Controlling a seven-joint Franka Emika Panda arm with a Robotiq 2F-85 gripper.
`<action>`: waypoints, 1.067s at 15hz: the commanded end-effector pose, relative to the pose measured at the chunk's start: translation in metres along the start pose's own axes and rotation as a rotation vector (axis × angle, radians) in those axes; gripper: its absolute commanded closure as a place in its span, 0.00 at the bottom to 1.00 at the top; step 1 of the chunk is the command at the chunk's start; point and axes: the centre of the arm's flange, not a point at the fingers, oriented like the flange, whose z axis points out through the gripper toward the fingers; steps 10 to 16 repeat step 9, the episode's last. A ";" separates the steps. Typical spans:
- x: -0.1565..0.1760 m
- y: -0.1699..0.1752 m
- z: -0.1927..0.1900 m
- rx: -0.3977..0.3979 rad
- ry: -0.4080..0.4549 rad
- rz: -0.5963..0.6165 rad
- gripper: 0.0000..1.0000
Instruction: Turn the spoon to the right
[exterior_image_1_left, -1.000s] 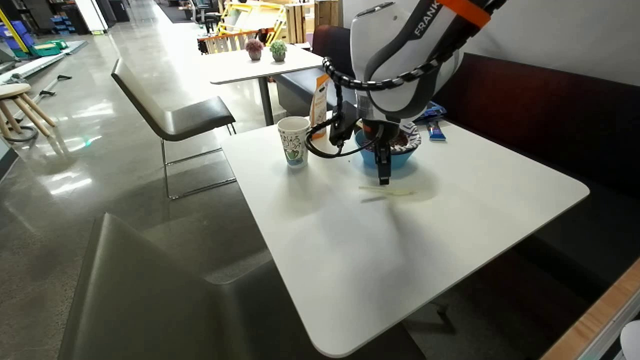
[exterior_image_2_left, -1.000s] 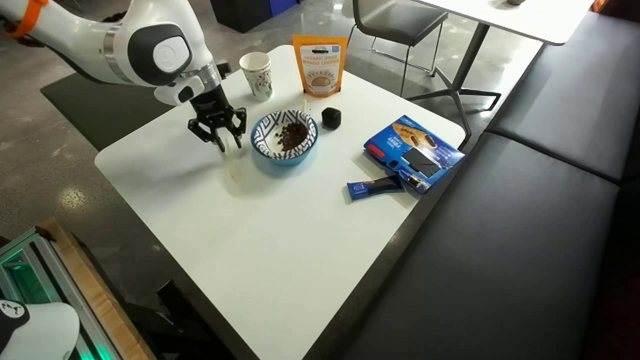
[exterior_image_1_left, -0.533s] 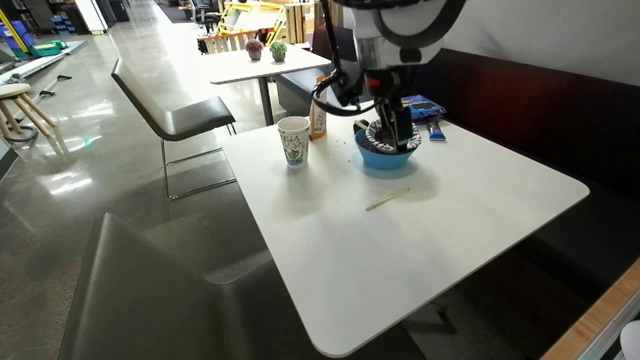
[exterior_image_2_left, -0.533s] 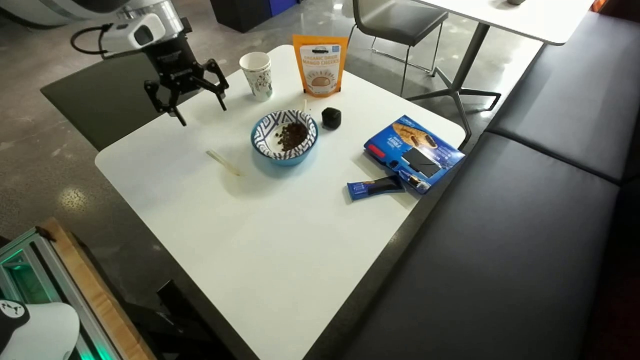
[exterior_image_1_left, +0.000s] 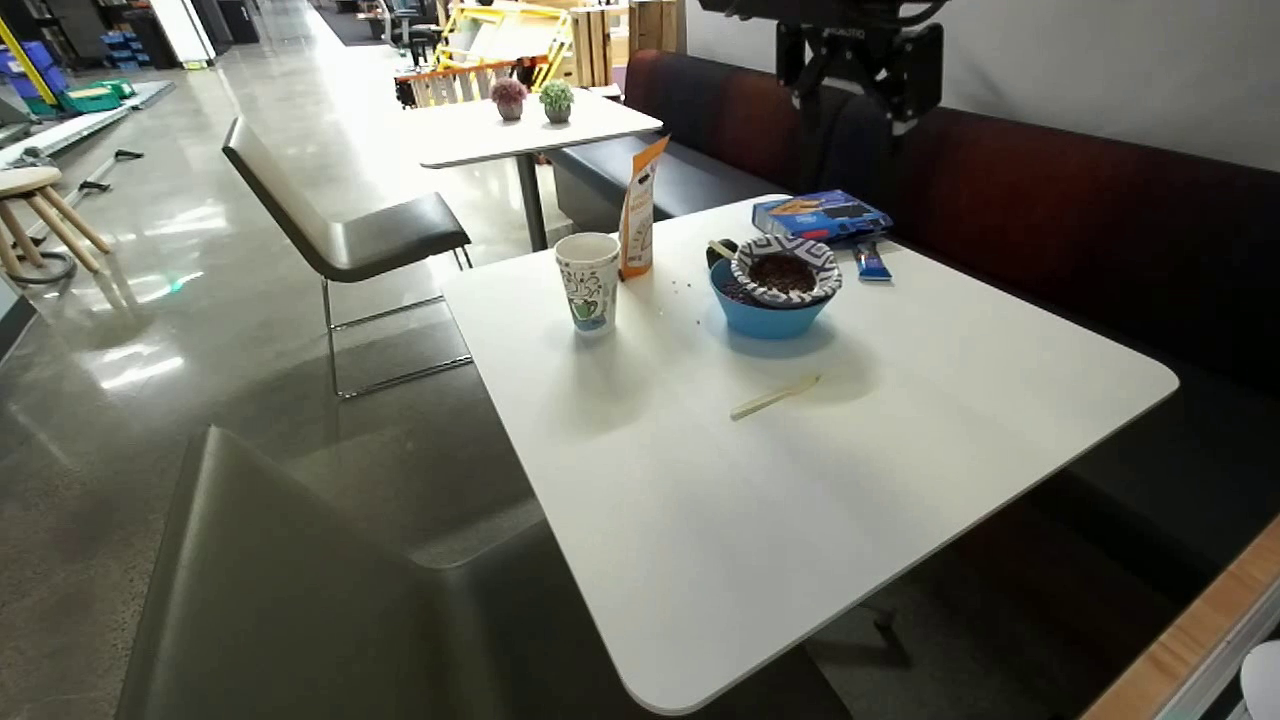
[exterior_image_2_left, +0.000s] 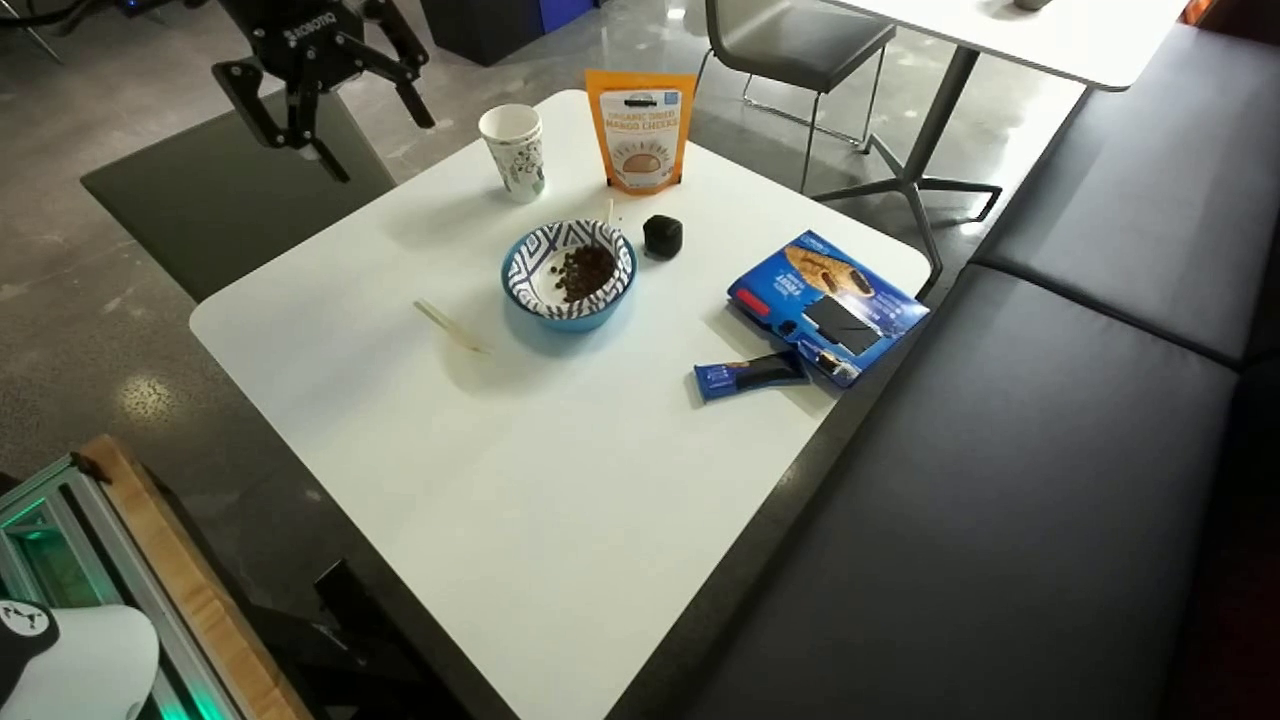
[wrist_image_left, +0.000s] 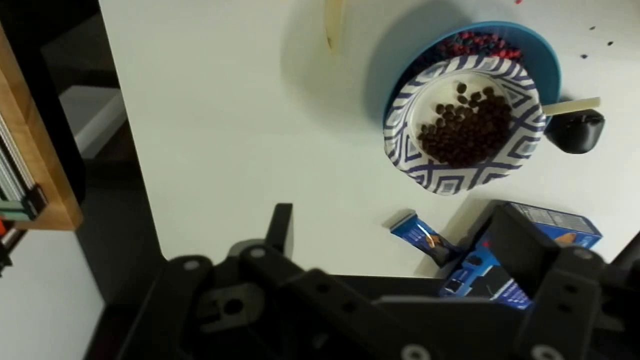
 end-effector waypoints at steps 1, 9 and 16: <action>0.023 0.000 0.006 -0.014 0.044 0.094 0.00; 0.030 0.005 0.040 -0.037 0.105 0.325 0.00; 0.030 0.005 0.040 -0.037 0.105 0.325 0.00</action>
